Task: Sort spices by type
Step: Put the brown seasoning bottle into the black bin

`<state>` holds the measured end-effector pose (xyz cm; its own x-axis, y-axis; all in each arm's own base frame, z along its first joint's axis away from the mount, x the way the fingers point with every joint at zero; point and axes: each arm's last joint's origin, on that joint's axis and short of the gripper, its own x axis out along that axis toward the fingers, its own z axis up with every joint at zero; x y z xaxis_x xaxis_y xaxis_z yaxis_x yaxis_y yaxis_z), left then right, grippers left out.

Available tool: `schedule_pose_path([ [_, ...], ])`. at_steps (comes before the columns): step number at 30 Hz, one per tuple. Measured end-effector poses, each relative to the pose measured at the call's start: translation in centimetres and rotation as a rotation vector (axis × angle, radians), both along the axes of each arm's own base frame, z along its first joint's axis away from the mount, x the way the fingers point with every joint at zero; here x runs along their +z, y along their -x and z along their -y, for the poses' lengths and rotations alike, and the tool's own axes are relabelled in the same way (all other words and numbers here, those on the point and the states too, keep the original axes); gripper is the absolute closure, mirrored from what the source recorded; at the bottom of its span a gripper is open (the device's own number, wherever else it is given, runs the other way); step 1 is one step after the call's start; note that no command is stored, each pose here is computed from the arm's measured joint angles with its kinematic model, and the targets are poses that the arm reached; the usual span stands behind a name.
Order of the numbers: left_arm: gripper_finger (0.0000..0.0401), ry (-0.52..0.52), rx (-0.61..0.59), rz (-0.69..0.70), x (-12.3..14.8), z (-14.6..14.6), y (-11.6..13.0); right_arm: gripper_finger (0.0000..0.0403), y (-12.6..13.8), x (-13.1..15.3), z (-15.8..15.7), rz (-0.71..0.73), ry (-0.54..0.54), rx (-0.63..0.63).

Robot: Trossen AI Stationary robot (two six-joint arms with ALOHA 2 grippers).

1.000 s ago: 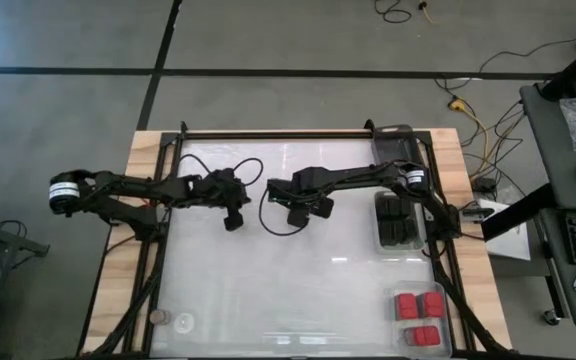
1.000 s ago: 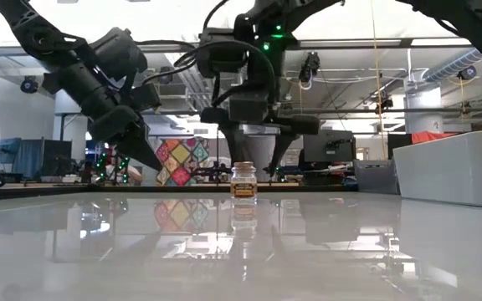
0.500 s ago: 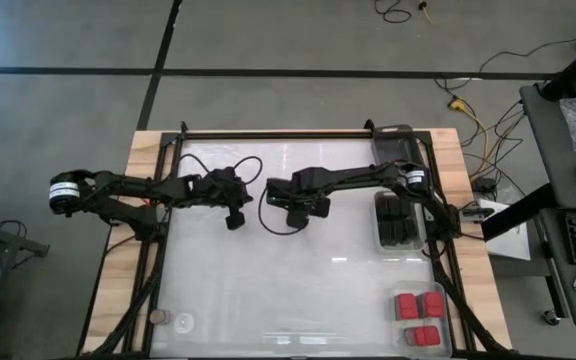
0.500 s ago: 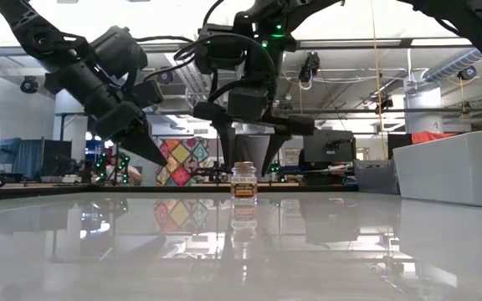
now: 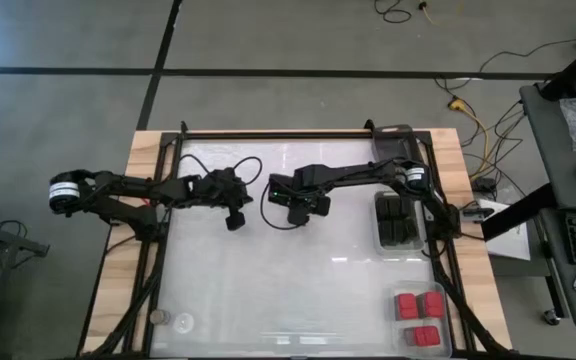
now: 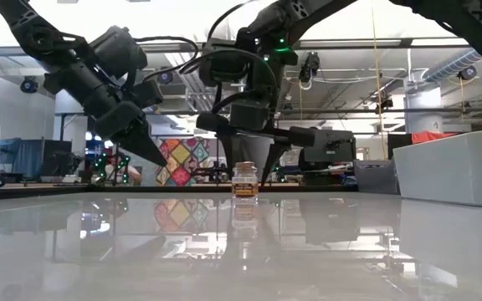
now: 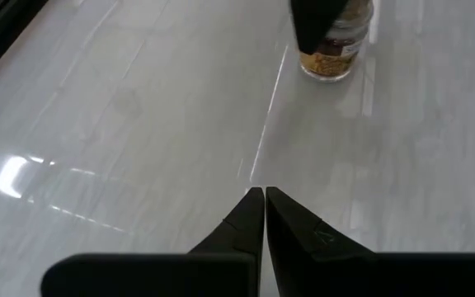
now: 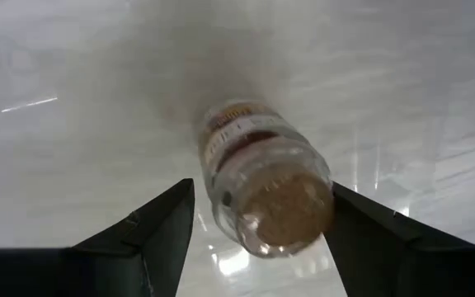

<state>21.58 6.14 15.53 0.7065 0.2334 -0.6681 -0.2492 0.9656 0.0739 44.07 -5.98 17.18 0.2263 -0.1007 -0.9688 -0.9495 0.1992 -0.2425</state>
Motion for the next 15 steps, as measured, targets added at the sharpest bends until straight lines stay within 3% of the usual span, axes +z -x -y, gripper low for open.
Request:
schedule_pose_path([
  [15, 0.0401, -0.001, -0.004, 0.004, 0.03, 0.08, -0.05, 0.0168, 0.01, 0.01, 0.57, 0.022, -0.089, -0.058],
])
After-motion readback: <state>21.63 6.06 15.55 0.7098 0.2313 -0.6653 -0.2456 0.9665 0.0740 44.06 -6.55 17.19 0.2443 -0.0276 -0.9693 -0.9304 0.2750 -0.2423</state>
